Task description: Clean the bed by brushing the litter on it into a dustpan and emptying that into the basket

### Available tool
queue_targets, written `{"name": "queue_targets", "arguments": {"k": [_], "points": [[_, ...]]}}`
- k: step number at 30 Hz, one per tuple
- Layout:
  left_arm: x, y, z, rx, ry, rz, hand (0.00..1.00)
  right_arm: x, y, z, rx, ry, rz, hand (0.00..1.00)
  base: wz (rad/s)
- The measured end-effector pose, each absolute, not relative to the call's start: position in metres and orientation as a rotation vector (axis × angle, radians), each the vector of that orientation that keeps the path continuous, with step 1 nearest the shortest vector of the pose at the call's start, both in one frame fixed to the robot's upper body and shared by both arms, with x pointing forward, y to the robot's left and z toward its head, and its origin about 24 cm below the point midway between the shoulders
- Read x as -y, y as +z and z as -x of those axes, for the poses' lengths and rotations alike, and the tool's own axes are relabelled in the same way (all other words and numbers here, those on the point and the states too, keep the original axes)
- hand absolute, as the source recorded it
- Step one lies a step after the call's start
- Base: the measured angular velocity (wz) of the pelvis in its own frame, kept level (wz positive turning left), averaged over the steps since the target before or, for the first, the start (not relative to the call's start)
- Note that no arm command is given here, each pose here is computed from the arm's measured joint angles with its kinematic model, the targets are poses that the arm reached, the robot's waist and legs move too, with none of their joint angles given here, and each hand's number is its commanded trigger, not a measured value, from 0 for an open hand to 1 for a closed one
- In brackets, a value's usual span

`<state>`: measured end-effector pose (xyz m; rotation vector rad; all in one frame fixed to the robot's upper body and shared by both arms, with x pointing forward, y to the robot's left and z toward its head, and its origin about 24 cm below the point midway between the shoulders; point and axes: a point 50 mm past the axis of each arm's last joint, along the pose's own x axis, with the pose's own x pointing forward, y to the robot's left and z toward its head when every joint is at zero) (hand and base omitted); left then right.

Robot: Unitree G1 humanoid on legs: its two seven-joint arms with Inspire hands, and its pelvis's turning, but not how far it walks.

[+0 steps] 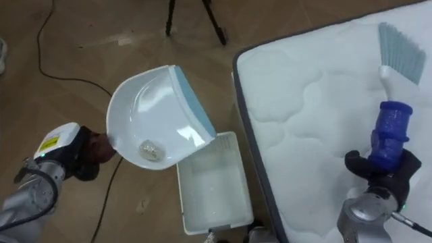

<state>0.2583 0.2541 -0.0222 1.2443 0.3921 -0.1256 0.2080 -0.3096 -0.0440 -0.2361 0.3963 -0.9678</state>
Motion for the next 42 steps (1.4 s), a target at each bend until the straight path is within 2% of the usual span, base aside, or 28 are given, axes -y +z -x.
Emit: {"name": "queue_targets", "arguments": {"k": [16, 26, 34, 42], "points": [[-0.255, -0.026, -0.256, -0.43, -0.269, -1.461, 1.0, 0.311, -0.034, -0.217, -0.339, -0.938, 0.37, 0.0, -0.09], [-0.28, -0.014, -0.257, -0.494, -0.269, -1.67, 1.0, 0.315, -0.027, -0.22, -0.303, -0.941, 0.44, 0.0, -0.01], [-0.285, -0.018, -0.253, -0.573, -0.28, -1.64, 1.0, 0.313, -0.023, -0.224, -0.273, -0.929, 0.468, 0.0, -0.01], [-0.299, -0.031, -0.243, -0.75, -0.315, -1.583, 1.0, 0.312, -0.02, -0.224, -0.249, -0.917, 0.529, 0.0, 0.0]]}}
